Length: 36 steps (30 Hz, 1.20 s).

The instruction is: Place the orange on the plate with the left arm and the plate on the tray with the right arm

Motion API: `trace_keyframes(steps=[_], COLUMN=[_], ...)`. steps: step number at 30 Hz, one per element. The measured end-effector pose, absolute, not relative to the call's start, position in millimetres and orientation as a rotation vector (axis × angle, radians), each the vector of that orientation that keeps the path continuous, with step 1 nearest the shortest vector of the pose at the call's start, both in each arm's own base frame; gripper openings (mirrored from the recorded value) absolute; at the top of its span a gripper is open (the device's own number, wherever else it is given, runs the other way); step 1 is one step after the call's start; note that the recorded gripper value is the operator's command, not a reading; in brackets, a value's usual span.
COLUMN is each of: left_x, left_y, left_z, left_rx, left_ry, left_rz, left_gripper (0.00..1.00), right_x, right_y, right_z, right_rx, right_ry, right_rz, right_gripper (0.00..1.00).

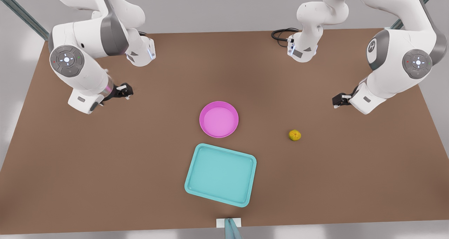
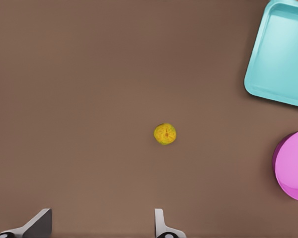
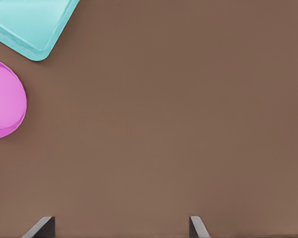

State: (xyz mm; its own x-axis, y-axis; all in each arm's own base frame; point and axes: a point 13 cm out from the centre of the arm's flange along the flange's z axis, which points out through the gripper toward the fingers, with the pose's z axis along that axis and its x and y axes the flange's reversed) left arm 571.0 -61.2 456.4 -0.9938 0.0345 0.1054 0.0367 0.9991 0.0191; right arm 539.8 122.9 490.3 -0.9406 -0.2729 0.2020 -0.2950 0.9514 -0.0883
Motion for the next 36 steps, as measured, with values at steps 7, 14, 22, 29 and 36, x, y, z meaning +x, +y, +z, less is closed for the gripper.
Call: trace_keyframes(steps=[7,14,22,29,36], left_x=[596,565,573,561,557], left_y=[-147,-219,-169,-156,-149], left_z=[281,110,122,86,65], left_rx=[-0.22,-0.351,-0.231,-0.201,-0.179], left_ry=[-2.816,-2.78,-2.892,-2.876,-2.869], left_rz=[-0.057,-0.077,-0.109,-0.123,-0.125], left_gripper=[1.0,1.0,1.0,1.0,1.0], right_x=[544,549,552,560,558], right_y=[130,127,129,116,120], right_z=[492,489,479,458,449], right_rx=[0.449,0.445,0.452,0.403,0.402], right_ry=[-2.925,-2.927,-2.911,-2.882,-2.859], right_rz=[0.17,0.146,0.129,0.082,0.057], right_gripper=[1.0,1.0,1.0,1.0,1.0])
